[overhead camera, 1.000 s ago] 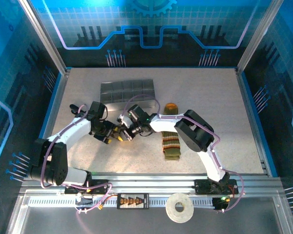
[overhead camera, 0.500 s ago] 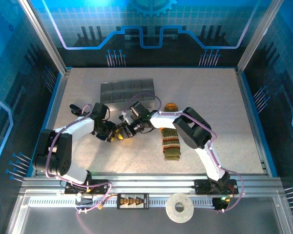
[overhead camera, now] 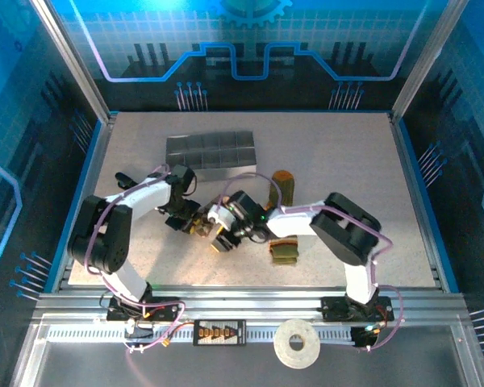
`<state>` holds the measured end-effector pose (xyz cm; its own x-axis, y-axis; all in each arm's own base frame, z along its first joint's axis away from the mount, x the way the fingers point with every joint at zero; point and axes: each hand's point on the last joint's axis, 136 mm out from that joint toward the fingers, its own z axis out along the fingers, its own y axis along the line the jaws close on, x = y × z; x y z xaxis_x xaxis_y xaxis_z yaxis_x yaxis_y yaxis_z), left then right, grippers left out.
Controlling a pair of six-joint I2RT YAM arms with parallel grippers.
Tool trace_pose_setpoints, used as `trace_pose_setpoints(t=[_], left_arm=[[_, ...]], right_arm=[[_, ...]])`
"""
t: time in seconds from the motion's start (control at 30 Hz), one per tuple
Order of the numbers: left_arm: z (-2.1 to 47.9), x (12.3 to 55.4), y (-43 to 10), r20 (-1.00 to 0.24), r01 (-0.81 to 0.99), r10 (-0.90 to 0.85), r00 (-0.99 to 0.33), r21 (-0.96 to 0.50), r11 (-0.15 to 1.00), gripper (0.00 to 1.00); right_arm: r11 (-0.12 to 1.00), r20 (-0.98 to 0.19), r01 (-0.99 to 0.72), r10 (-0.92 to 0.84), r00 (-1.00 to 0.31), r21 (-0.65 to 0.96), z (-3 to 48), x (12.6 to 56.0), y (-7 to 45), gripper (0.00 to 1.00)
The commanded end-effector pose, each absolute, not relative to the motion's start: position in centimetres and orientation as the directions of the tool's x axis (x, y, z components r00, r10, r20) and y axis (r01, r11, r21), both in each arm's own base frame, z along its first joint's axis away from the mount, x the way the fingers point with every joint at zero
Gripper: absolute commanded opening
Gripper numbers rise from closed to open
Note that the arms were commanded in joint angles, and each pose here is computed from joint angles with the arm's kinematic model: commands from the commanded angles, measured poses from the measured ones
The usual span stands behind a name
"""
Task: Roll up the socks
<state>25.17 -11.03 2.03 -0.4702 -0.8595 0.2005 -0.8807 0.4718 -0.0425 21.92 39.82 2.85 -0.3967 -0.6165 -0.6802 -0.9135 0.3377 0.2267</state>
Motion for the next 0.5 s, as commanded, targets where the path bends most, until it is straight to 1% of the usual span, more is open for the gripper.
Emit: trace_pose_setpoints(t=[0.0,0.1,0.17,0.3,0.47], left_arm=[[0.5,16.8,-8.6,0.189,-0.829,-0.907,-0.375,0.37,0.42,0.08],[0.6,17.4,-8.9,0.184,-0.827,-0.914,-0.361,0.39,0.405,0.08],[0.5,18.1,-9.2,0.188,-0.825,-0.912,-0.366,0.388,0.411,0.08],[0.3,19.3,-9.8,0.209,-0.812,-0.905,-0.372,0.399,0.426,0.08],[0.0,20.7,-10.3,0.224,-0.8,-0.895,-0.387,0.402,0.446,0.07]], right_arm=[[0.321,-0.807,-0.934,-0.587,-0.067,-0.156,6.9,23.5,40.3,0.57],[0.288,-0.776,-0.909,-0.628,0.057,-0.301,7.6,22.7,41.1,0.59],[0.276,-0.756,-0.887,-0.644,0.115,-0.37,8.0,22.4,41.9,0.59],[0.28,-0.727,-0.849,-0.667,0.164,-0.448,8.3,23.1,43.6,0.59],[0.239,-0.671,-0.836,-0.716,0.193,-0.495,6.8,23.5,44.7,0.56]])
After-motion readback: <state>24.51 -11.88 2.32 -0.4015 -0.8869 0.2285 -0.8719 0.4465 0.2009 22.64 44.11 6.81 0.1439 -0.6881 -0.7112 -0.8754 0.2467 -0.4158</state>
